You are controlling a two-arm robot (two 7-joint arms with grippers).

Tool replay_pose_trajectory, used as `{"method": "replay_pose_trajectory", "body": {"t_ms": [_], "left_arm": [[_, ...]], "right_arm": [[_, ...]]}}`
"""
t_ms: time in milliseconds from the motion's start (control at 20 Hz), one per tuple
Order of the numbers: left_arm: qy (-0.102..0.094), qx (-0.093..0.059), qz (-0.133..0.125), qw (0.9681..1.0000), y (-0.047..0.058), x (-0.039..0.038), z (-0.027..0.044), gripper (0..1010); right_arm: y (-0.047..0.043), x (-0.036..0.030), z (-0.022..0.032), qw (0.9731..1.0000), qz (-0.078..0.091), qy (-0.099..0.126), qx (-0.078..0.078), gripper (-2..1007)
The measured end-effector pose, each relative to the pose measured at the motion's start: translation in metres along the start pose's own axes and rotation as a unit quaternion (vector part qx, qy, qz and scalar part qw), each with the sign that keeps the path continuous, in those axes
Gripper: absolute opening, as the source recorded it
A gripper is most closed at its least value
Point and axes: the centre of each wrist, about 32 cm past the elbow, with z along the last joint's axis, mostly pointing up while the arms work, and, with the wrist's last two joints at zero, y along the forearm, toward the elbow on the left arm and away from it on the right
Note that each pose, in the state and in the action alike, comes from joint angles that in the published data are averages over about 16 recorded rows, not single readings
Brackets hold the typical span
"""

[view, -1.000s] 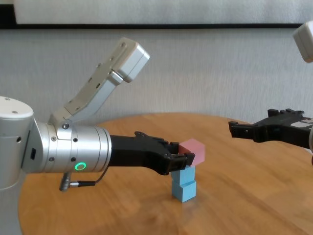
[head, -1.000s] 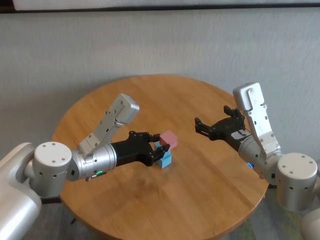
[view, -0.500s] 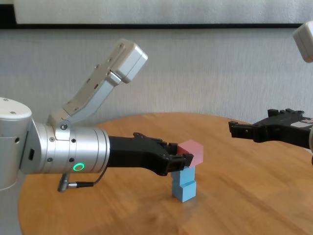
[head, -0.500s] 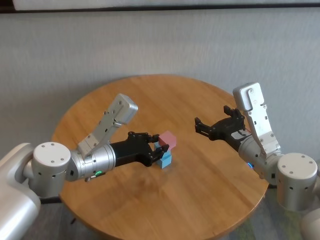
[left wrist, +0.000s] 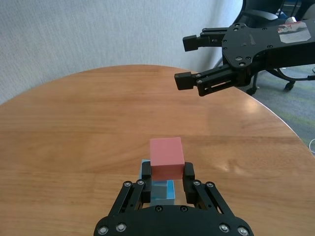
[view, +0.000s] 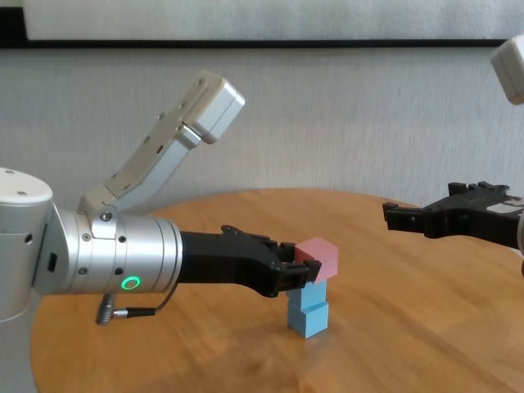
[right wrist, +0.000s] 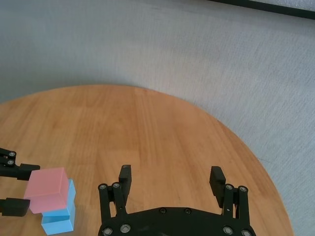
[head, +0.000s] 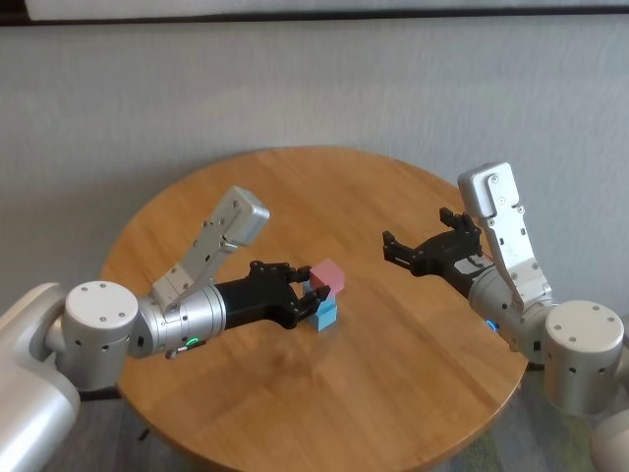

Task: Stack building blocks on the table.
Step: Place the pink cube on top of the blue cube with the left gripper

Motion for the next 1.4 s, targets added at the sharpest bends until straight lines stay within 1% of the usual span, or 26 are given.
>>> {"method": "replay_pose_trajectory", "body": {"t_ms": [950,1200,1400], "left_arm": [[0.002,0.002,0.004,1.0,-0.0023,0.001,-0.0038,390],[0.001,0.002,0.006,1.0,-0.002,0.0011,-0.0039,433],[0.0,0.002,0.009,1.0,-0.0017,0.0012,-0.0036,507]], "right_arm": [[0.0,0.0,0.0,1.0,0.0,0.0,0.0,1005],[0.0,0.0,0.0,1.0,0.0,0.0,0.0,1005],[0.0,0.0,0.0,1.0,0.0,0.0,0.0,1005]]}}
